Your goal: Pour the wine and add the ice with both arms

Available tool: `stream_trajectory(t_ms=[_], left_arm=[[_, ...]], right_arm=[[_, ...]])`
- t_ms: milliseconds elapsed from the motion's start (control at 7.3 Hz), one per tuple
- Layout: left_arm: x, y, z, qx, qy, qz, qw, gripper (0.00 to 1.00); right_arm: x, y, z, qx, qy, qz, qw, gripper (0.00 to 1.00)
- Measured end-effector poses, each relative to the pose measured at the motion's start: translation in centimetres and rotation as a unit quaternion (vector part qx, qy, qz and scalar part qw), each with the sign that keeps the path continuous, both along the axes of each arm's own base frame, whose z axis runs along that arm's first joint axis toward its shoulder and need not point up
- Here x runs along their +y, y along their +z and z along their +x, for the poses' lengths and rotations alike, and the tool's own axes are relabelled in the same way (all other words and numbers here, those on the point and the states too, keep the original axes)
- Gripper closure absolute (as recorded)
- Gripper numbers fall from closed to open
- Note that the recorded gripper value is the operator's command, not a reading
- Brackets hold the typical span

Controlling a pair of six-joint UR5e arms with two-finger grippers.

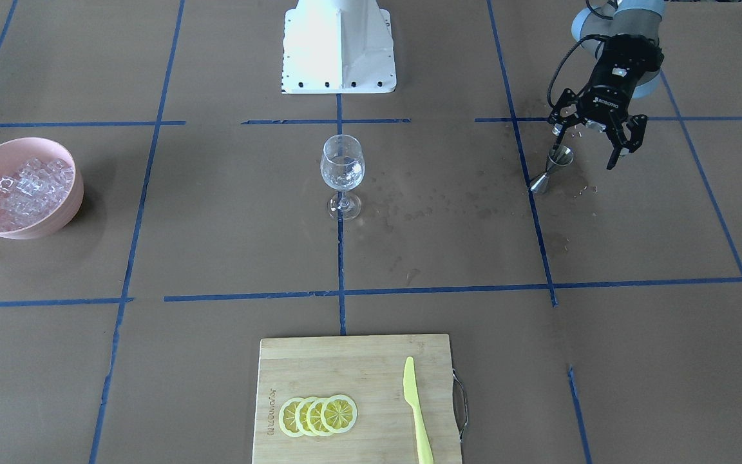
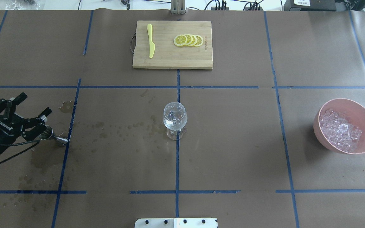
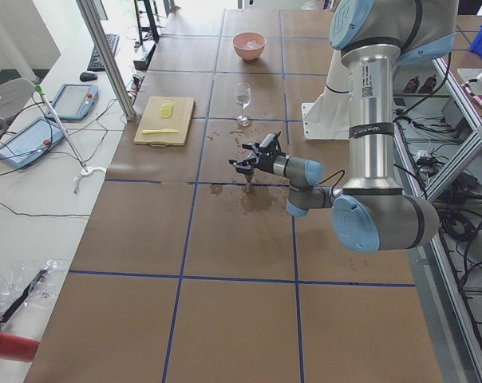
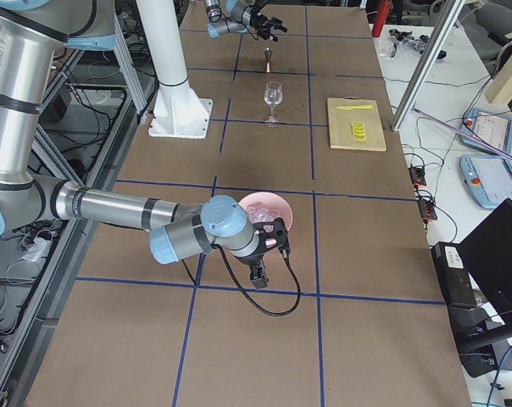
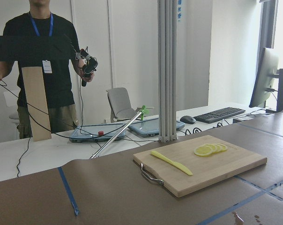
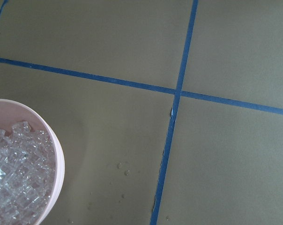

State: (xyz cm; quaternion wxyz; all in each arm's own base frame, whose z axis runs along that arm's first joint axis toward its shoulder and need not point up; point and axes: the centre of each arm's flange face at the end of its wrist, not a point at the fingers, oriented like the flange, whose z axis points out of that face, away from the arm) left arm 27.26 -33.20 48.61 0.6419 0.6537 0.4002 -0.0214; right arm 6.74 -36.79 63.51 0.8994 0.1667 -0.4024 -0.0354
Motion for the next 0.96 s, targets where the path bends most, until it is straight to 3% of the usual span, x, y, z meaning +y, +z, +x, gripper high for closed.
stream_trajectory(t_ms=[274,548,959], left_arm=[[-6.4,0.5,-6.2,-0.102,0.020,0.001,0.9946,0.00],[-12.8,0.6,-14.2,-0.190,0.052,-0.043,0.9796,0.00],[-17.6,1.2,-25.6,-0.230,0.076,-0.148,0.9589,0.00]], right_arm=[[0.0,0.1,0.0,0.000,0.000,-0.002,1.0000,0.00],[0.0,0.2,0.0,0.000,0.000,-0.003,1.0000,0.00],[0.0,0.3,0.0,0.000,0.000,-0.002,1.0000,0.00]])
